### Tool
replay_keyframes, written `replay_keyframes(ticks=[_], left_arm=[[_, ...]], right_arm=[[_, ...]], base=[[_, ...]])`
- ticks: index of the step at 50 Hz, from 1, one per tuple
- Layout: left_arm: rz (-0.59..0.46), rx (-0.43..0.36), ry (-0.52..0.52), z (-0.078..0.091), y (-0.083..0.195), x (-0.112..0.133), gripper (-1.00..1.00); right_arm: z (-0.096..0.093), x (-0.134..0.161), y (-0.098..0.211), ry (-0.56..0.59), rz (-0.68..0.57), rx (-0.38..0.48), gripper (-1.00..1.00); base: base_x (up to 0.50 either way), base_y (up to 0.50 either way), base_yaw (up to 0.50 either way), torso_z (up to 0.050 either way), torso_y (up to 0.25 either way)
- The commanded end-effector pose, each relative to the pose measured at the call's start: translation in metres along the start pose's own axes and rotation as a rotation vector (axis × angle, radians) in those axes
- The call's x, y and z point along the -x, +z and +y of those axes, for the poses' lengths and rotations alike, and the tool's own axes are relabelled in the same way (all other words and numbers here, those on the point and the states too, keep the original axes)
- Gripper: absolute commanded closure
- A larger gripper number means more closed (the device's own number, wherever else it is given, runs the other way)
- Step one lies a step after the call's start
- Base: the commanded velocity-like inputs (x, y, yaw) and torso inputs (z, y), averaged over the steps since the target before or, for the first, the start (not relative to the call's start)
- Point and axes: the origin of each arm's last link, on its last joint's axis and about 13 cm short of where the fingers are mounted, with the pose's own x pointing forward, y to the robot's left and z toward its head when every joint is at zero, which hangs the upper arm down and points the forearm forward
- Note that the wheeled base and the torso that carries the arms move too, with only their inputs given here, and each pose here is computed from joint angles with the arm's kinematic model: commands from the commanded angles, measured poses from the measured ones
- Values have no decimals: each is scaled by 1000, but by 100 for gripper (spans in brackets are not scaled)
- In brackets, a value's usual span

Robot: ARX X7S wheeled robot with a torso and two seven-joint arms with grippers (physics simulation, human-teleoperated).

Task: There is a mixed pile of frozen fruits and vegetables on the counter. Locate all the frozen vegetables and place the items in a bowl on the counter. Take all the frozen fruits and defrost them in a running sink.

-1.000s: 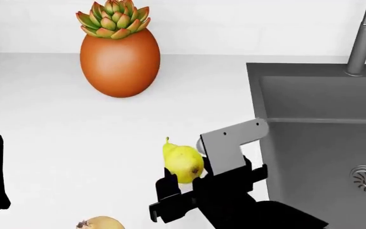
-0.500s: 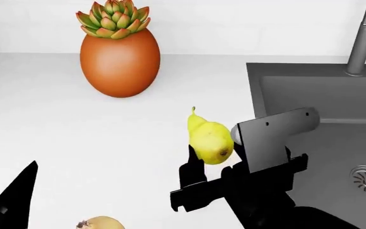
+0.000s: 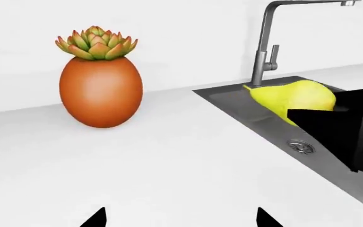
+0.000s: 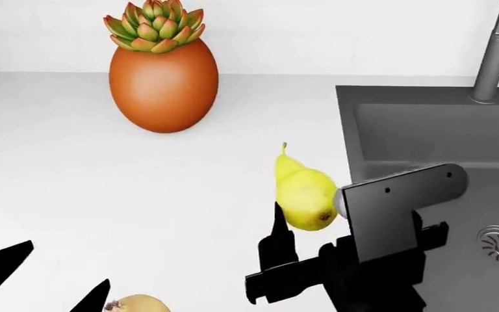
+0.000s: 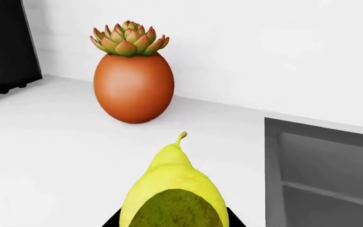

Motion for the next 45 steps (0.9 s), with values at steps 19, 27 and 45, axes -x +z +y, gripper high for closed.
replay_keyframes(ticks=[19,27,45], left_arm=[[81,-61,-77,-10,-11,1,-100],[98,-76,-105,-17,-18,-2,-100],[140,-63,-162,-35,-34,-24,-100]], right_arm=[[3,32,-1,-67,-101,22,100],[4,36,0,-57,-106,12,100],[4,37,-2,-38,-99,-1,100]], base=[[0,0,0,0,0],[0,0,0,0,0],[0,0,0,0,0]])
